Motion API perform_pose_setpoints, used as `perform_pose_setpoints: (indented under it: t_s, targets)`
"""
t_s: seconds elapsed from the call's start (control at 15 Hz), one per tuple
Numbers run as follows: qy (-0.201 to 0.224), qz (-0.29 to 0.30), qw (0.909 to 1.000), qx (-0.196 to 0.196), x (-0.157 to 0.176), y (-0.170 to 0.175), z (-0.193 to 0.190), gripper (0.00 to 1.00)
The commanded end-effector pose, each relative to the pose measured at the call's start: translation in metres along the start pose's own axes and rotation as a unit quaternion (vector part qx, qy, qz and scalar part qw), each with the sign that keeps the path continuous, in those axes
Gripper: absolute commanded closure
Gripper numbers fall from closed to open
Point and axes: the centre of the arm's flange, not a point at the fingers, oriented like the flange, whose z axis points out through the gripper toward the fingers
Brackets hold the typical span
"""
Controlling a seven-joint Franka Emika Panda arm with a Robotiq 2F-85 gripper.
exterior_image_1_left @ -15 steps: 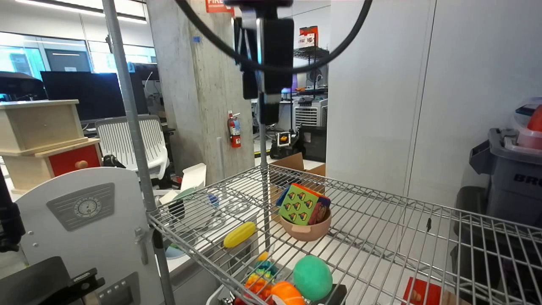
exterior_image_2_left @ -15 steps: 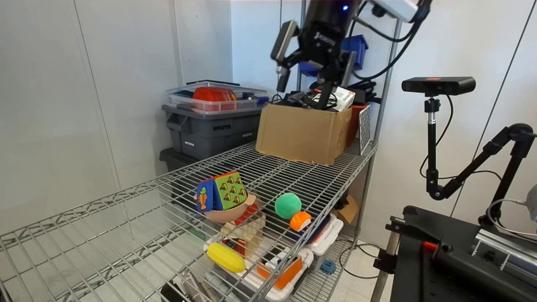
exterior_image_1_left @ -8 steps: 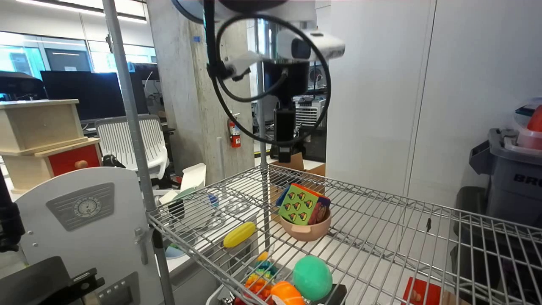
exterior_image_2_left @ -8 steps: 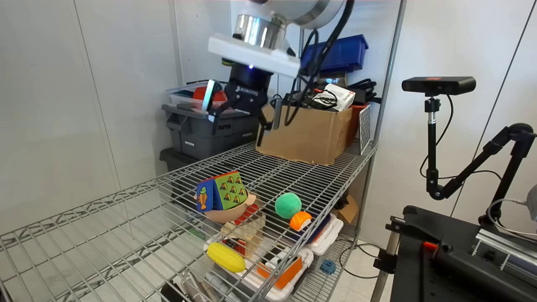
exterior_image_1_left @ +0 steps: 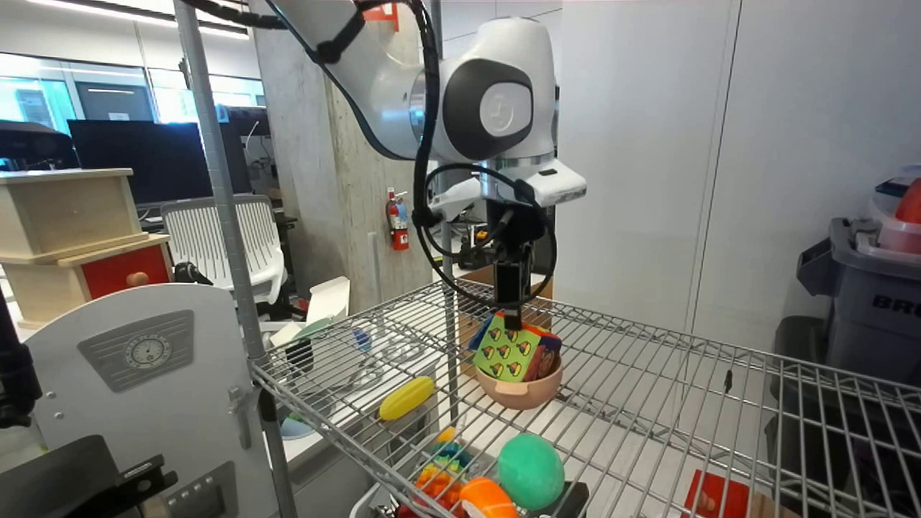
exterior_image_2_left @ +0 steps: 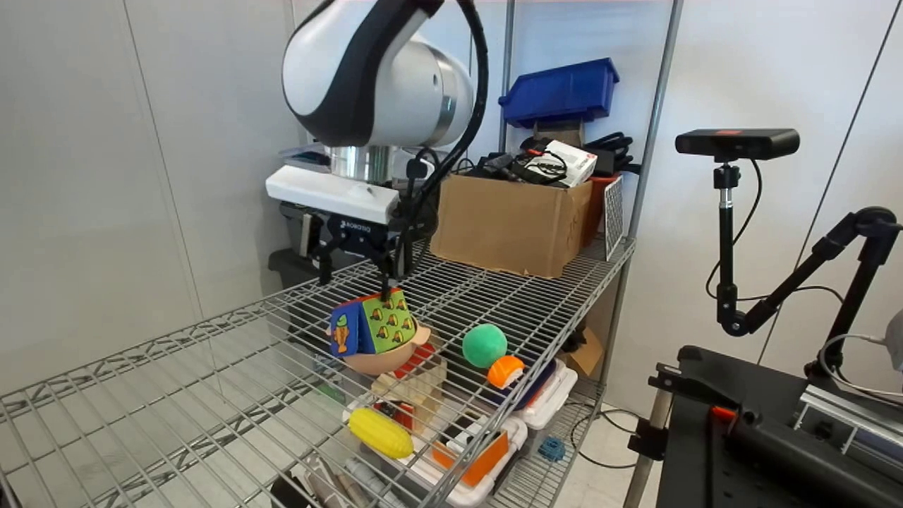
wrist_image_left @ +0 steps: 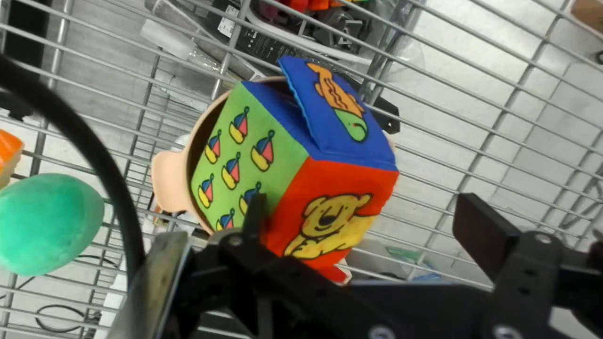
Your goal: Remove the toy foam from the bowl
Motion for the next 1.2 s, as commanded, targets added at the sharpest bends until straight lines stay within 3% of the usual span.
perform_pose_setpoints:
  t_s: [0.0, 0.33, 0.4, 0.53, 0.93, 1.13]
  targets:
    - [-0.055, 0.026, 0.9956, -0.071, 0.027, -0.064, 0.039, 0.0]
    - [-0.117, 0.014, 0.9804, -0.158, 0.024, -0.049, 0.041, 0.02]
    - [-0.119, 0.013, 0.9781, -0.17, 0.029, -0.051, 0.042, 0.26]
    - [-0.127, 0.013, 0.9746, -0.184, 0.035, -0.049, 0.035, 0.33]
    - [-0.126, 0.013, 0.9739, -0.189, 0.048, -0.055, 0.024, 0.79]
    - [-0.123, 0.001, 0.975, -0.185, 0.043, -0.049, 0.015, 0.98]
